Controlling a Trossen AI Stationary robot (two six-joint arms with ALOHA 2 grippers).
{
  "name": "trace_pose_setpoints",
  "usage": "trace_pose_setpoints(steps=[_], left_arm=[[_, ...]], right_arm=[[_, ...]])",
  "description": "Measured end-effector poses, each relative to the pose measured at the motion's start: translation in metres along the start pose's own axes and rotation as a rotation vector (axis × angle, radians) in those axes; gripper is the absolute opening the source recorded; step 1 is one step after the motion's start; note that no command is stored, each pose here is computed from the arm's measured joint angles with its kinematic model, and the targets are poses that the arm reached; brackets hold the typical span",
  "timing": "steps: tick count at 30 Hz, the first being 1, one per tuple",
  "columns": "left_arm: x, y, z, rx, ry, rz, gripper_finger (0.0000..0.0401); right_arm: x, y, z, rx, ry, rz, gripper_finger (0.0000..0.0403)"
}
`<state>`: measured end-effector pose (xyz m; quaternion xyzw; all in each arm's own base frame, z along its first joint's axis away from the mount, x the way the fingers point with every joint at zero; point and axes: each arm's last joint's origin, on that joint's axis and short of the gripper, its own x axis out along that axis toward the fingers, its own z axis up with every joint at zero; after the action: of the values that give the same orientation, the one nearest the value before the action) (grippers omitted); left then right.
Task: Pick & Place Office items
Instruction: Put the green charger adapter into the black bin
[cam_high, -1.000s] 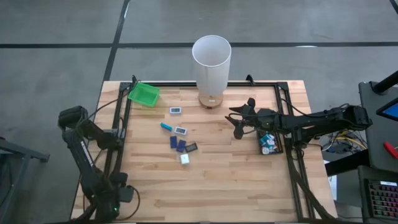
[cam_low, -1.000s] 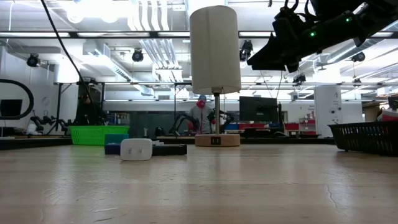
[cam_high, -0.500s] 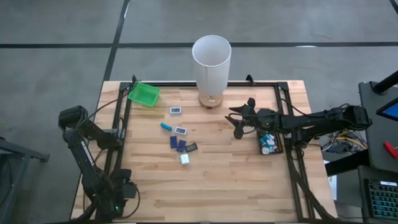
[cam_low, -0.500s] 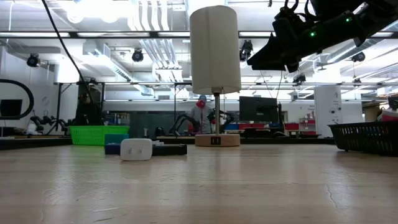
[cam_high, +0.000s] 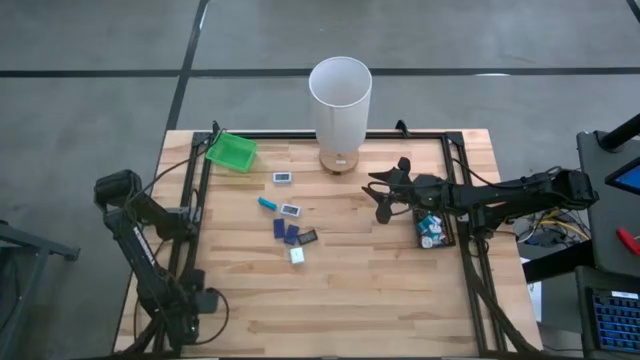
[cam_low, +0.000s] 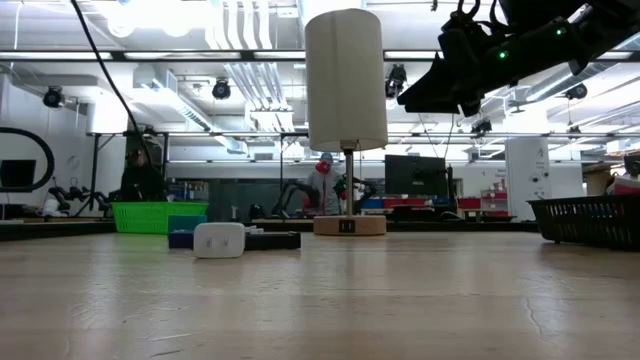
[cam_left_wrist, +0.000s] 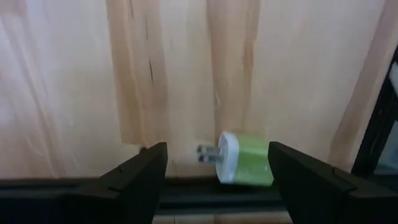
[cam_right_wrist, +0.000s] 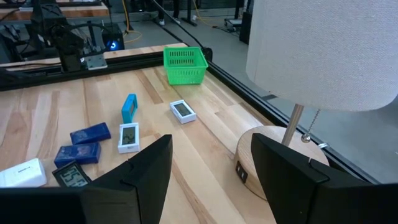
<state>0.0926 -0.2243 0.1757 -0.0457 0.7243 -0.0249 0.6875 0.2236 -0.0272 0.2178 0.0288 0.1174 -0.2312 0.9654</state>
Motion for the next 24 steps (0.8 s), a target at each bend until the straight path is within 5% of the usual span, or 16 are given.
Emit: trace_pose_setpoints(steps=[24], left_arm=[[0.02,-0.009,0.001,0.013,0.102,-0.047,0.0286]], right_arm=[[0.0,0.0,0.0,0.0,0.0,0.0,0.0217]])
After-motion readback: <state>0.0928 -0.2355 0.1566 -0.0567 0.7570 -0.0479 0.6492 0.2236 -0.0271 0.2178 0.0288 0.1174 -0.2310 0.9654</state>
